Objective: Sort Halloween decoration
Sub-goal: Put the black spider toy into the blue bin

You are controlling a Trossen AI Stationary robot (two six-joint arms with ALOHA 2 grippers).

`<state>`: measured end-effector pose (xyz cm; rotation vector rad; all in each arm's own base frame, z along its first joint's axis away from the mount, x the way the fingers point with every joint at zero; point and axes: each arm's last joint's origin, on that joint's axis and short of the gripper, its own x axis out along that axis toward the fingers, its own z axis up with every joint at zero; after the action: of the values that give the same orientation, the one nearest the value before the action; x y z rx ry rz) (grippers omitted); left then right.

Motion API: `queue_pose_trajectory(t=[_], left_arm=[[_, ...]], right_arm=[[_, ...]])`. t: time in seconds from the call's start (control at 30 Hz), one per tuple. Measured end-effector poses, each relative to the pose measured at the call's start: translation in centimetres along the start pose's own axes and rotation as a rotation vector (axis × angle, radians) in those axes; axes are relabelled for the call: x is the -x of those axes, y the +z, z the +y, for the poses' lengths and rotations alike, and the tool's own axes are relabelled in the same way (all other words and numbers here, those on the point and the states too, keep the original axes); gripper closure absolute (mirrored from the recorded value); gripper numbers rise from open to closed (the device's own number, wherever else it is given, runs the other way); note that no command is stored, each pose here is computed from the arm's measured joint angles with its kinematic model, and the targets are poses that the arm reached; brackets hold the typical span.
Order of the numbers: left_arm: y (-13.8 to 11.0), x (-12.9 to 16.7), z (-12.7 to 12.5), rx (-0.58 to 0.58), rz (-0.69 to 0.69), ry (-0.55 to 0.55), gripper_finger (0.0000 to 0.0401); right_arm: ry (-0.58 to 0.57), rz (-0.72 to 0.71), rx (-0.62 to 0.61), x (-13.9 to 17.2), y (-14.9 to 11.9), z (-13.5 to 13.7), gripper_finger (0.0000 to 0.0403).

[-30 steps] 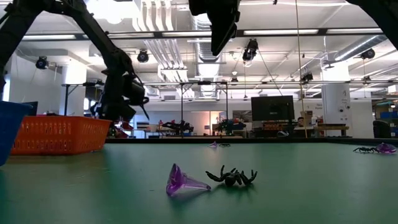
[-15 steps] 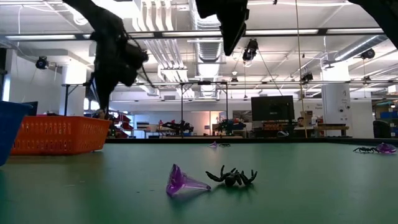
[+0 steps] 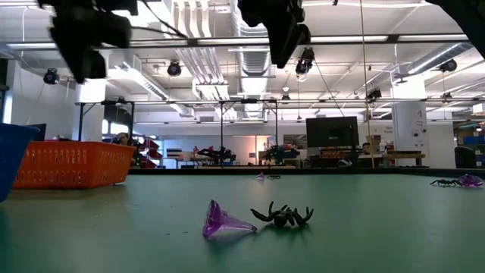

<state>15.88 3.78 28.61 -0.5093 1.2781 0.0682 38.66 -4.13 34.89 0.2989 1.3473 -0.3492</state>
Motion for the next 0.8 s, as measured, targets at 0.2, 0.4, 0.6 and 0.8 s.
queue_pose_trajectory(t=[0.2, 0.4, 0.6, 0.8], left_arm=[[-3.6, -1.7, -3.0, -0.090, 0.009, -0.078, 0.0401], [-5.6, -4.3, -5.6, -0.167, -0.011, -0.196, 0.0401], [-6.6, -6.2, -7.9, -0.265, -0.009, -0.288, 0.0401], [-6.8, -8.2, -8.9, -0.318, 0.055, -0.262, 0.0401]], right_arm=[[0.004, 0.022, -0.042, -0.5, -0.7, 1.9, 0.0284], [0.013, 0.030, -0.083, -0.8, -1.2, 3.1, 0.0283], [0.024, 0.011, -0.164, -0.8, -1.1, 3.6, 0.0280], [0.053, -0.043, -0.160, -0.9, -0.5, 3.9, 0.0283]])
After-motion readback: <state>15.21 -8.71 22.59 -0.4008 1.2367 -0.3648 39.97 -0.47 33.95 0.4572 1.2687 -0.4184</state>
